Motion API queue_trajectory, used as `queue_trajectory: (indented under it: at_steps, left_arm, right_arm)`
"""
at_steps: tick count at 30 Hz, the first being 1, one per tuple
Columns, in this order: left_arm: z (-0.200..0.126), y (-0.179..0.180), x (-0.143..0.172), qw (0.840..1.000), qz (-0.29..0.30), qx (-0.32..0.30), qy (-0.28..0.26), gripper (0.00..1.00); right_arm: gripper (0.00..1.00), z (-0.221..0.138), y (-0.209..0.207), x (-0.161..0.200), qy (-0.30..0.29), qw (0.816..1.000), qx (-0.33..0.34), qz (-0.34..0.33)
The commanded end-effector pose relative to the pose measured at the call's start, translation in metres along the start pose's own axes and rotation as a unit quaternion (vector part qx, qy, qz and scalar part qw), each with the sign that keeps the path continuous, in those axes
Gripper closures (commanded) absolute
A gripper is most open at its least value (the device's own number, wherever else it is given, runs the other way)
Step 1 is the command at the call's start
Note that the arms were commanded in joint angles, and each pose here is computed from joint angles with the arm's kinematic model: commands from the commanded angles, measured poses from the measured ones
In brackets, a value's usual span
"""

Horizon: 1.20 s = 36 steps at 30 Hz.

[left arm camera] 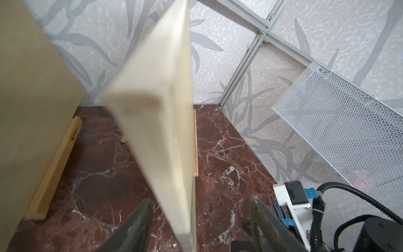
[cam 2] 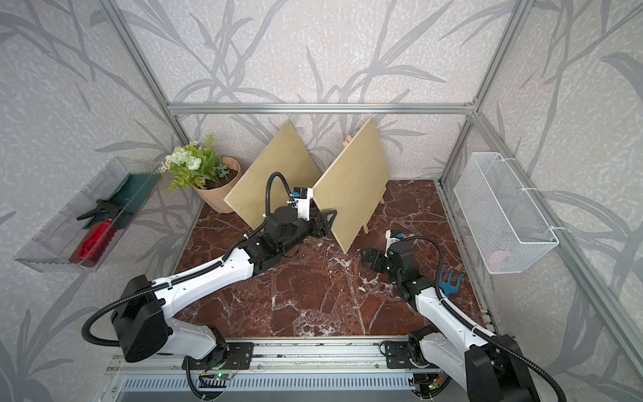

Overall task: Disassemble the easel
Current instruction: Pick up the drawing board from the easel.

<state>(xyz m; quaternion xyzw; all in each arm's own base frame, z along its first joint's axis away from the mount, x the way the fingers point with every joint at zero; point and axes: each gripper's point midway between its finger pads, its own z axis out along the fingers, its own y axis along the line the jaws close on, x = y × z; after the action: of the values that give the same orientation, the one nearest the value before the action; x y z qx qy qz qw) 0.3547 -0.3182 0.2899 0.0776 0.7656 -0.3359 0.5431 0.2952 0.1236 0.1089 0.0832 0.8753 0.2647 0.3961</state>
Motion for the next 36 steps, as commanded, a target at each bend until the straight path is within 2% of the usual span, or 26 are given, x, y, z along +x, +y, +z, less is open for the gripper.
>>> queue_trajectory:
  at_steps: [1, 11, 22, 30, 36]
  left_arm:
    - [0.003, -0.002, -0.018, 0.998, -0.008, 0.034, -0.061, 0.35]
    - [0.017, -0.003, -0.016, 0.994, -0.027, 0.07, -0.08, 0.52]
    - [0.023, -0.008, -0.027, 0.992, -0.025, 0.079, -0.098, 0.55]
    - [0.024, -0.01, -0.036, 0.991, -0.021, 0.076, -0.112, 0.68]
    - [0.024, -0.011, -0.041, 0.989, -0.022, 0.077, -0.121, 0.74]
  right_arm:
    - [0.01, 0.0, 0.008, -0.009, -0.014, 1.0, -0.012, -0.012]
    - [0.01, 0.001, 0.011, -0.008, -0.009, 1.0, -0.018, -0.013]
    - [0.01, 0.004, 0.012, -0.006, -0.003, 1.0, -0.019, -0.016]
    - [0.01, 0.006, 0.014, -0.004, 0.002, 1.0, -0.019, -0.018]
    - [0.01, 0.007, 0.015, -0.003, 0.006, 1.0, -0.02, -0.02]
